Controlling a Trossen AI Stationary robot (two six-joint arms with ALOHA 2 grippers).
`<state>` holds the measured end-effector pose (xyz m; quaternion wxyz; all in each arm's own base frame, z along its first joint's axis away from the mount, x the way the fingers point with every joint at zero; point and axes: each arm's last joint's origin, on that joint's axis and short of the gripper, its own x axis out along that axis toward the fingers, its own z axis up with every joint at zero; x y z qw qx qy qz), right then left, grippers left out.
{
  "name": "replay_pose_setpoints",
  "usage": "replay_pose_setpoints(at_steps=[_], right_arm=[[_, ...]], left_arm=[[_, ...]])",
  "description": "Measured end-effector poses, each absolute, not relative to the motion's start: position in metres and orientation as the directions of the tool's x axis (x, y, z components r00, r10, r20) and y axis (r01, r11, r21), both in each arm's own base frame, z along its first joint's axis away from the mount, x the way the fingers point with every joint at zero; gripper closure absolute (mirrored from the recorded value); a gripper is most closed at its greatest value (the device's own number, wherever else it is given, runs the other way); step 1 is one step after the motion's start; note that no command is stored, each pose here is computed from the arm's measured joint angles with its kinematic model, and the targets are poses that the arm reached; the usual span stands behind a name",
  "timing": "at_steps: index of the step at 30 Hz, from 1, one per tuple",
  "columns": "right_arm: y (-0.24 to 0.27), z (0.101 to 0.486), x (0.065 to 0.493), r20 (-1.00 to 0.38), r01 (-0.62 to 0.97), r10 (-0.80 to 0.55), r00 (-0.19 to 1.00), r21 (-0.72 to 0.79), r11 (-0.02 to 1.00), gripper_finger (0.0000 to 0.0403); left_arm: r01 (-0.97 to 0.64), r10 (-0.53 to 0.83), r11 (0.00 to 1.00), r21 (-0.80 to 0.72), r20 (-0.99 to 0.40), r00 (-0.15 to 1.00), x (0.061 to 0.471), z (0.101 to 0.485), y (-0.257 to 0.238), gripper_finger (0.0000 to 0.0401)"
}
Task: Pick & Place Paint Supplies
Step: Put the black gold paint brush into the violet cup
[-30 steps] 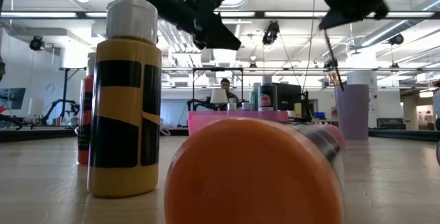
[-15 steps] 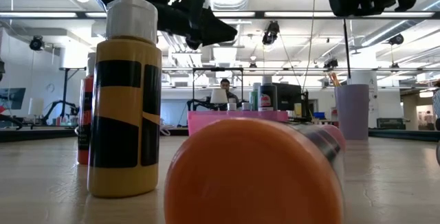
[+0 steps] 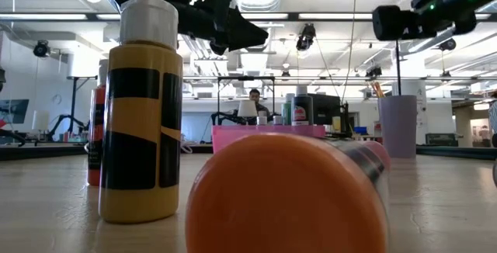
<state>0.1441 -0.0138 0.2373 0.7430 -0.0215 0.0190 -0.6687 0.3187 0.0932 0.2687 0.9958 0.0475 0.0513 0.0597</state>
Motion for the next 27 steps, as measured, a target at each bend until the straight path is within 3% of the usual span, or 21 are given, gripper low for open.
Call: replay_pose_setpoints(at_steps=[12,27], right_arm=[[-0.018,0.203,0.136,0.0,0.996,-0.997,0.084,0.018,0.084,0.039],[-0.018,0.188,0.134,-0.017,0.995,-0.995,0.096,0.026,0.096,0.039]], left_arm=[[-0.114,0.124,0.988,0.101,-0.097,0.988,0.319,0.269,0.093,0.0229],[-0.114,0.124,0.988,0.101,-0.097,0.987,0.319,0.268,0.093,0.0229]])
